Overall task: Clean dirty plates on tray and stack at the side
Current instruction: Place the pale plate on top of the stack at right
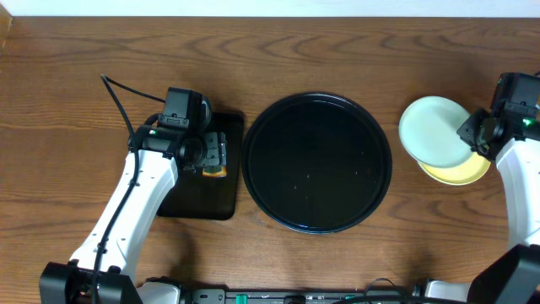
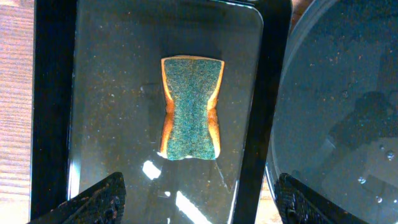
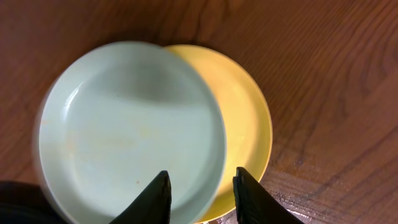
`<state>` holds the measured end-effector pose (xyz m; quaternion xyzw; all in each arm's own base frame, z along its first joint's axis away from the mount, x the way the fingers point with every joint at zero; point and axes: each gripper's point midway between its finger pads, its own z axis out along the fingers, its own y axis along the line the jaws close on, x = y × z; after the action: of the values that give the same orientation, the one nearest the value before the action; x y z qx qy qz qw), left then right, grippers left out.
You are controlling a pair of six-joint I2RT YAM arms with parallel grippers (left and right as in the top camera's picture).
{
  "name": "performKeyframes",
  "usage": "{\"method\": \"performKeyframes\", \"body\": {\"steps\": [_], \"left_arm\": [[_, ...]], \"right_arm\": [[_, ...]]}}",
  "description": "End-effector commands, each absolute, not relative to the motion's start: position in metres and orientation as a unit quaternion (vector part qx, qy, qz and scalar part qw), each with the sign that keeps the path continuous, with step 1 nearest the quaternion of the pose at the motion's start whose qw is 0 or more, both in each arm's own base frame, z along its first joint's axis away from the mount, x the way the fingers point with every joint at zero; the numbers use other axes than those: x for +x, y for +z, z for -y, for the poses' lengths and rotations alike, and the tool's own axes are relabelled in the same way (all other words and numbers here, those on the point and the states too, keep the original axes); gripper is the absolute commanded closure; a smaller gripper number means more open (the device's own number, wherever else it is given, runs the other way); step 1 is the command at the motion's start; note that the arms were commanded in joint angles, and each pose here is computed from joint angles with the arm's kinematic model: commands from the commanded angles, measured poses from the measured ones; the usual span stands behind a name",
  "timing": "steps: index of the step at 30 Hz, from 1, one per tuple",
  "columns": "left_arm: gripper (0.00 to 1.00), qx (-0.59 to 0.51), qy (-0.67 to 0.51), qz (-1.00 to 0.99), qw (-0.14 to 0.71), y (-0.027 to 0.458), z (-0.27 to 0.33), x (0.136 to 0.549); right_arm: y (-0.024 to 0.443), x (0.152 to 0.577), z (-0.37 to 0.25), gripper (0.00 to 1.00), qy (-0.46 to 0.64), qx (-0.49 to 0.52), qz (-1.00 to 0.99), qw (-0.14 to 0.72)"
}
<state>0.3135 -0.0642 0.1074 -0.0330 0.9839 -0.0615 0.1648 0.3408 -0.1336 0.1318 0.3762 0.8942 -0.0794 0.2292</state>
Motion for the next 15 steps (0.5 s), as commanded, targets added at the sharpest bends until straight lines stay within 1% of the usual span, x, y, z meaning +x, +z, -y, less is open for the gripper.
{"method": "performKeyframes", "body": {"steps": [1, 8, 15], "left_arm": [[0.23, -0.032, -0.065, -0.985, 0.156, 0.102, 0.066, 0.311], [0.23, -0.033, -0.065, -0.985, 0.156, 0.102, 0.066, 0.311], [0.23, -0.032, -0.065, -0.985, 0.156, 0.102, 0.066, 0.311]], "right_arm": [[0.117, 0.339, 0.129, 0.67, -0.066, 0.381, -0.900, 0.202], [0.100, 0.338, 0.122, 0.66, -0.051, 0.376, -0.909, 0.174], [0.096, 0.340, 0.120, 0.64, -0.044, 0.372, -0.912, 0.169]]}}
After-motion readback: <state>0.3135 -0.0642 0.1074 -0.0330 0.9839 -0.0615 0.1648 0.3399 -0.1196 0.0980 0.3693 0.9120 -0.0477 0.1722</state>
